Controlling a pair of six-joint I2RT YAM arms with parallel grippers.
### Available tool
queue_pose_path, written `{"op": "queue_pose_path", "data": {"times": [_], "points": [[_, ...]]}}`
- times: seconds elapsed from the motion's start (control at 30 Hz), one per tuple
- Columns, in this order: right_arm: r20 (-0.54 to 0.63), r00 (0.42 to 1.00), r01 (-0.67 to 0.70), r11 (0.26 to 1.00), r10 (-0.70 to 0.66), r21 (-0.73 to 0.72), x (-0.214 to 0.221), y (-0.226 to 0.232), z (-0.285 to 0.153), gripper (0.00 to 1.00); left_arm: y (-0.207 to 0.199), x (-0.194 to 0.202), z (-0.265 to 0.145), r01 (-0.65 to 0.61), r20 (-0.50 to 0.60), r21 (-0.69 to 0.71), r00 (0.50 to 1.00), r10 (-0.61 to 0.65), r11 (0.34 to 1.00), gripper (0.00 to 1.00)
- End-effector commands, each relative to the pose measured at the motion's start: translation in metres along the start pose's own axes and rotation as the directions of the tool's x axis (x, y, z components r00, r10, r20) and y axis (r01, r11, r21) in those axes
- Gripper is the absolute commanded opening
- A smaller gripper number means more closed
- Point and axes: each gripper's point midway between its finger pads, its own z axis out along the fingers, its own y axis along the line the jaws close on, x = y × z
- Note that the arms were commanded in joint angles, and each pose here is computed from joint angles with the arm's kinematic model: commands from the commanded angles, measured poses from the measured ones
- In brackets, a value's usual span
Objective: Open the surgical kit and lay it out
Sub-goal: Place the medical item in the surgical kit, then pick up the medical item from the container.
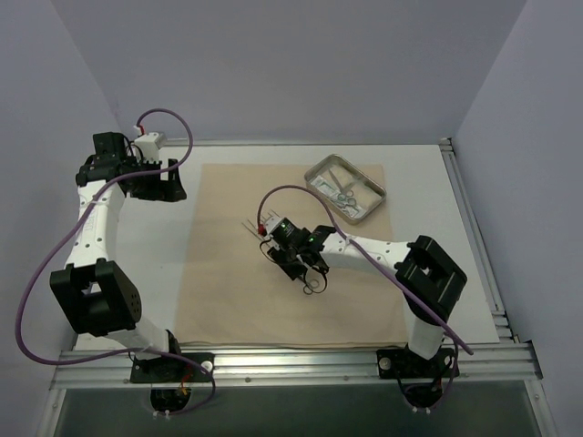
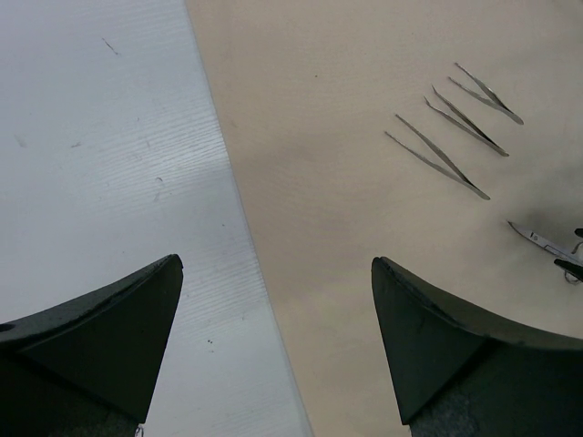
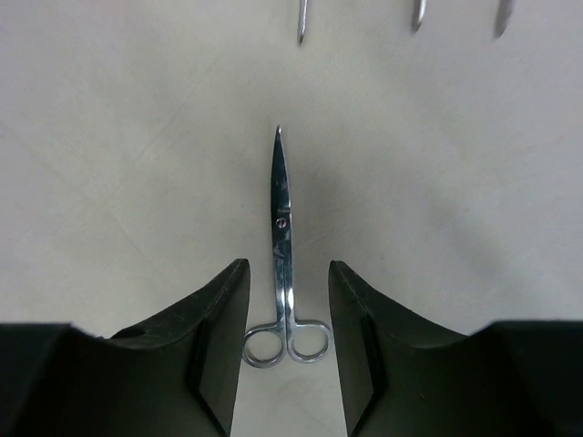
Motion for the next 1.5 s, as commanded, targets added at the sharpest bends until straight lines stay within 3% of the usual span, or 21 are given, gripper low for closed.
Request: {"op": "queue_pose_path", "data": {"times": [0.0,0.07,0.27,0.43,0.57,0.8,1.47], "points": [[0.150,0.988,-0.025,1.000,0.026,-0.009,-0.053,-0.015,-0.043,0.36,-0.004,-0.009,-0.014,-0.029,0.048,0.000,0.998,0.029,1.000,0.94],[0.227,0.972,-0.057,0.998,0.056,-0.004,-0.083,-0.031,-0.058,0.36,-0.002,-0.010,-0.014,-0.029,0.047,-0.009,0.998,0.030,1.000,0.94],[0.350,0.904,-0.295,0.951,0.246,0.094,-0.136,-0.161,-0.069,0.35,0.002,-0.015,-0.014,-0.031,0.048,-0.029,0.998,0.033,0.999,0.94],[0.345,0.890,-0.379,0.905,0.299,0.192,-0.133,-0.249,-0.051,0.19,0.008,-0.016,-0.012,-0.029,0.036,-0.048,0.999,0.030,0.998,0.94],[0.262,0.900,-0.411,0.879,0.349,0.243,-0.108,-0.298,-0.012,0.19,0.013,-0.017,-0.007,-0.027,0.023,-0.055,0.999,0.028,0.998,0.94],[0.225,0.919,-0.373,0.901,0.325,0.222,-0.111,-0.320,0.024,0.15,0.020,-0.019,0.007,-0.016,0.006,-0.055,1.000,0.016,0.998,0.94],[0.127,0.920,-0.389,0.903,0.371,0.184,-0.077,-0.317,0.084,0.21,0.026,-0.014,0.020,-0.004,-0.022,-0.051,1.000,0.003,0.999,0.94]]}}
